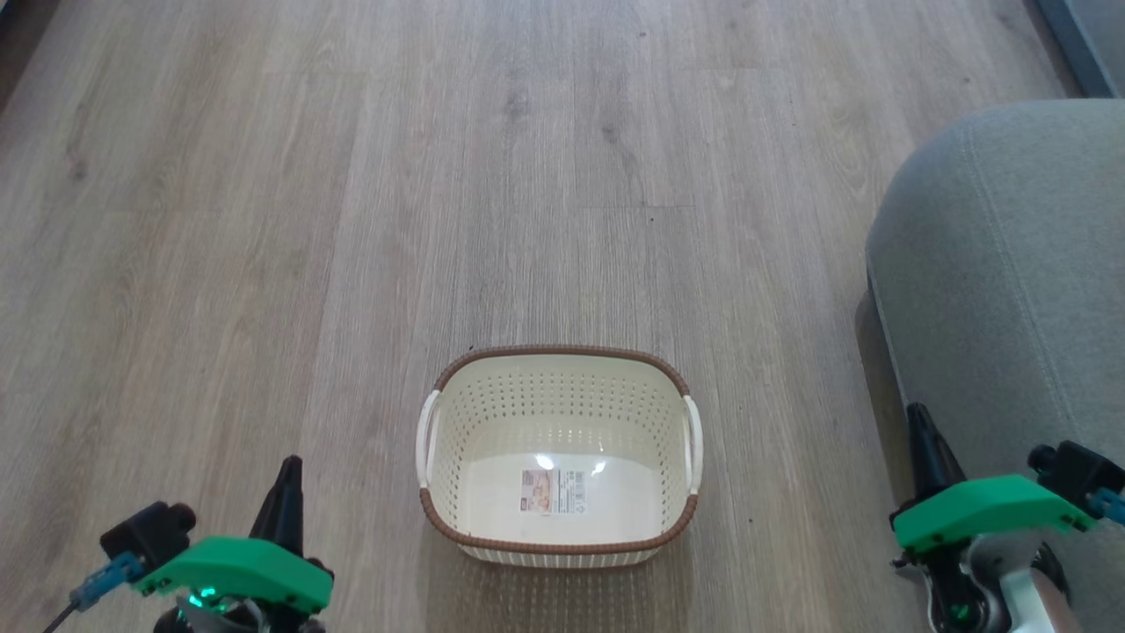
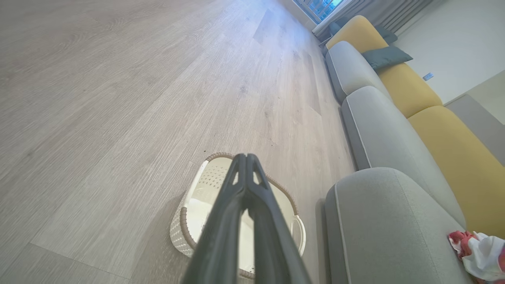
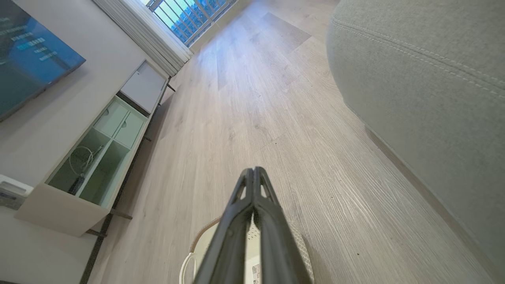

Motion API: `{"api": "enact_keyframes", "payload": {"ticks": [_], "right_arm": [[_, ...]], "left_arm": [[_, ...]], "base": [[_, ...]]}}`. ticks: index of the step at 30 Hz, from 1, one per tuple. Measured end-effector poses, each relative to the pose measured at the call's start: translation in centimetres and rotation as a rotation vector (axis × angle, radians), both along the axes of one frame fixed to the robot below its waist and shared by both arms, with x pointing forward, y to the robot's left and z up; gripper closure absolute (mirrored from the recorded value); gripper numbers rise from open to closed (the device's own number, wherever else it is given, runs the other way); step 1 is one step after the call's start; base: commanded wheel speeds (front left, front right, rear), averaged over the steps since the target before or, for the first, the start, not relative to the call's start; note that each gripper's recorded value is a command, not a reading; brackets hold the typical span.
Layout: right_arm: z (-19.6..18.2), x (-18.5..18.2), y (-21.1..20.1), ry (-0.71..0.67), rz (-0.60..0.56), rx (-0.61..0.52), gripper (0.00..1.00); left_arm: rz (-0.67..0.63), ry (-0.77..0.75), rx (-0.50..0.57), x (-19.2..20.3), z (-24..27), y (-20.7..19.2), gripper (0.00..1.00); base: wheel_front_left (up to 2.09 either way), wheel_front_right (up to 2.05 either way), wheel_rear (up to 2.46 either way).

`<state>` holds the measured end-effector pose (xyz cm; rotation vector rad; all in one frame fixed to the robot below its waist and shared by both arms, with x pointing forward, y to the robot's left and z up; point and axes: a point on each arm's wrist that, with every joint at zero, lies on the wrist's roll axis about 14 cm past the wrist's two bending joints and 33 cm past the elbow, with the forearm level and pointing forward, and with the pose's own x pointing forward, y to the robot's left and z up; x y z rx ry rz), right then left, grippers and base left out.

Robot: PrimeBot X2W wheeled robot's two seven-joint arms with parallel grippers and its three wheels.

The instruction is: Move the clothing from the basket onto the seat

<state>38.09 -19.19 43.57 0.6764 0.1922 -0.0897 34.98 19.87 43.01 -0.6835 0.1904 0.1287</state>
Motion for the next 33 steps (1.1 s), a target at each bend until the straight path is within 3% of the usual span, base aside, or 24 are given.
{"api": "enact_keyframes", "payload": {"ticks": [33], "right_arm": [[1.9,0.2,-0.8,-0.047,-0.086,0.369,1.0]], "left_arm": [[0.06,-0.031,-0.368,0.8,1.2,-0.2,1.0]], "base": [[0.0,0.0,0.0]]}}
